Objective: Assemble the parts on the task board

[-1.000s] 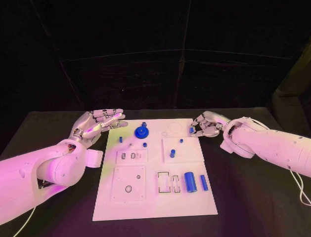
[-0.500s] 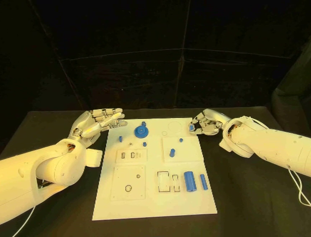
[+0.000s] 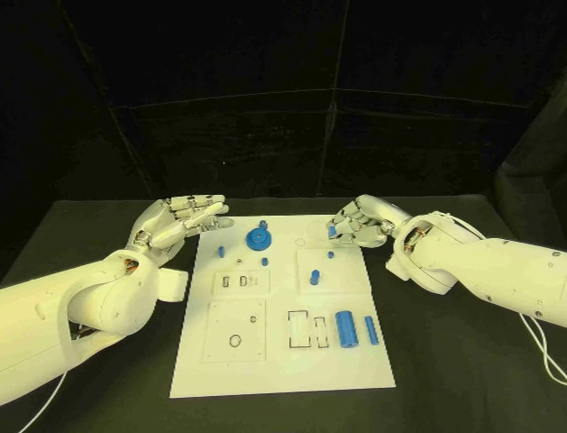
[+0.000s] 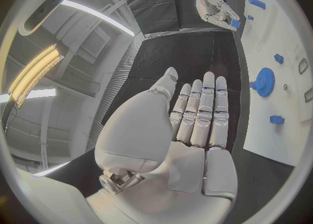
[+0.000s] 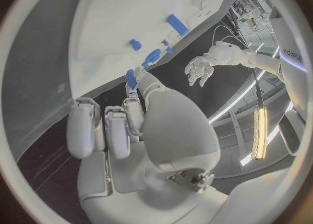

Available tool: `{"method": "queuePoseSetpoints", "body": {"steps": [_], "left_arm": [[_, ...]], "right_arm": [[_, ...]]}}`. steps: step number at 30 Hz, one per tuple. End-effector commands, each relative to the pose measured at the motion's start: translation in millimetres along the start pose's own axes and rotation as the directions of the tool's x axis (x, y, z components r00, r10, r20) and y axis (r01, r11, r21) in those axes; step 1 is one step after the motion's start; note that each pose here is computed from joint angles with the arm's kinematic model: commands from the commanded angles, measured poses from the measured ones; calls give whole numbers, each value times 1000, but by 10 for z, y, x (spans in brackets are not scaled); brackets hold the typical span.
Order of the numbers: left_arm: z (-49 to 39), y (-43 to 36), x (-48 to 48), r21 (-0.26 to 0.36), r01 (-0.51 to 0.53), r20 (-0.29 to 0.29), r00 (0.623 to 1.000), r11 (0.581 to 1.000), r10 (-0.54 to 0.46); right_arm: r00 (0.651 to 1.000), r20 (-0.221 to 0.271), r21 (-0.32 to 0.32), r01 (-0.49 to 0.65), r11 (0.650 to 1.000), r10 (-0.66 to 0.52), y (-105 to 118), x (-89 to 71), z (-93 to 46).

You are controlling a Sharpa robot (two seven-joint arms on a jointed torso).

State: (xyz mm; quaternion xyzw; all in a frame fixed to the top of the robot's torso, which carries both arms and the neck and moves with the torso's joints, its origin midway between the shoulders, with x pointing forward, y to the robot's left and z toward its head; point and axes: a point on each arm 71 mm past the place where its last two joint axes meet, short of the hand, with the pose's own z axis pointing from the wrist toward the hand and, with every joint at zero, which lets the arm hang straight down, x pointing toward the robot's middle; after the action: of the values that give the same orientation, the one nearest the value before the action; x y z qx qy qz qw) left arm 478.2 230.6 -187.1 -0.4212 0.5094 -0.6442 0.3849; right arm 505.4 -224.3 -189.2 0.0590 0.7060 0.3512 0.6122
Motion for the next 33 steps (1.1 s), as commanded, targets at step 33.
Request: {"method": "queuePoseSetpoints", "body": {"steps": [33], "left_arm": [[61, 18, 32, 0, 18, -14, 1000, 1000, -18]], "right_arm": [[959, -176, -111, 205, 972, -222, 1191, 1064, 517]]}}
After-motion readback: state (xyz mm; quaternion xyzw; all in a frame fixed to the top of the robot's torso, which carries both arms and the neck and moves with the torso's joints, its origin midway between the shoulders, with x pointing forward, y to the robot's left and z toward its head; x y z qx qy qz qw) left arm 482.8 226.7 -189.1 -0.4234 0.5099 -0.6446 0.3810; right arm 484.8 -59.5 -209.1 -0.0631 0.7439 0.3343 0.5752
